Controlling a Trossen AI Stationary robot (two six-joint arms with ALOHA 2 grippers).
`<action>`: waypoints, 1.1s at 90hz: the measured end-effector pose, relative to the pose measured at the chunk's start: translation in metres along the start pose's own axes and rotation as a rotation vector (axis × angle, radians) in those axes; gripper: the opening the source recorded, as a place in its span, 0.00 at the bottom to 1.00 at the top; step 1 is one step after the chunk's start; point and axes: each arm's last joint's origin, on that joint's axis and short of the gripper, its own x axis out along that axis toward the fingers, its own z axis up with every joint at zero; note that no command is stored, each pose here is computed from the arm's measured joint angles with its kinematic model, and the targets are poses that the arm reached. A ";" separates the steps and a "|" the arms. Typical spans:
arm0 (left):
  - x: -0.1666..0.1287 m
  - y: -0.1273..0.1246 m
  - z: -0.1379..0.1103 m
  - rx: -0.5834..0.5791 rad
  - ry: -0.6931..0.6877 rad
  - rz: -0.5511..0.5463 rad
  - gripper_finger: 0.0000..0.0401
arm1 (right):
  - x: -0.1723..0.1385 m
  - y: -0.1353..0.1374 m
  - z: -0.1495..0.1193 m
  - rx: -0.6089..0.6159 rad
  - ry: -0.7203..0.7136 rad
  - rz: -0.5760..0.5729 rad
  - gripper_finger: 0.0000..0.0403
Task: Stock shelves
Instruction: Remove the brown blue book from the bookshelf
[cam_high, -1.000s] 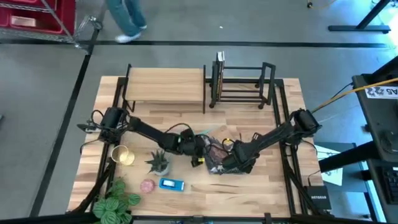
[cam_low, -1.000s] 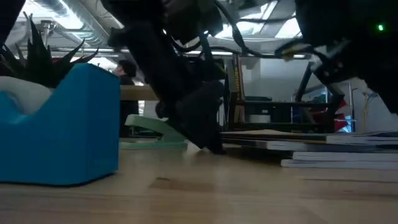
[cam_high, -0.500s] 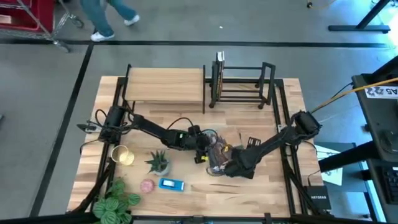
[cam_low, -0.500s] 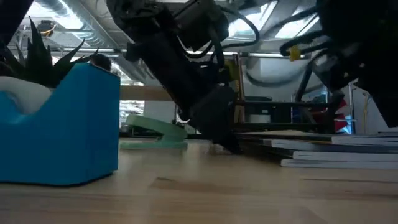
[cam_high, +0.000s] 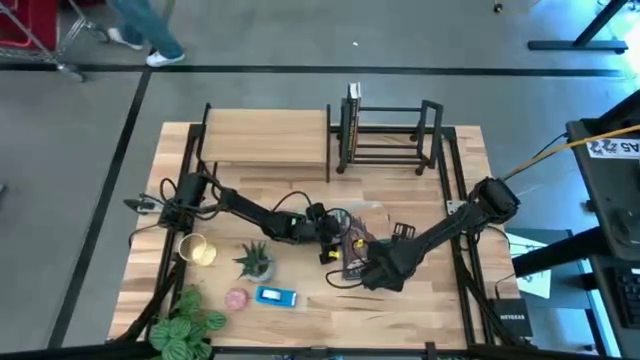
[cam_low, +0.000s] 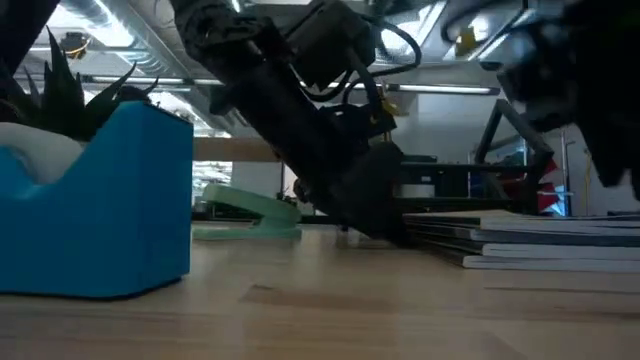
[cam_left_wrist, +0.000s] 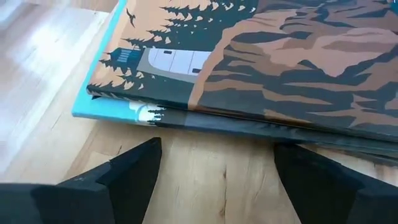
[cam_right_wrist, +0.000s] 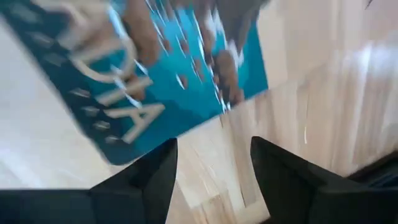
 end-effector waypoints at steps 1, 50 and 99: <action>0.000 0.000 0.000 0.004 0.000 0.000 0.74 | -0.001 0.000 0.000 -0.002 -0.003 -0.002 0.47; 0.007 0.035 0.014 -0.011 0.088 0.110 0.74 | 0.055 -0.012 -0.026 -0.003 0.077 -0.109 0.47; 0.004 0.020 0.017 0.031 0.034 0.010 0.74 | 0.037 -0.001 -0.012 -0.124 -0.049 -0.062 0.47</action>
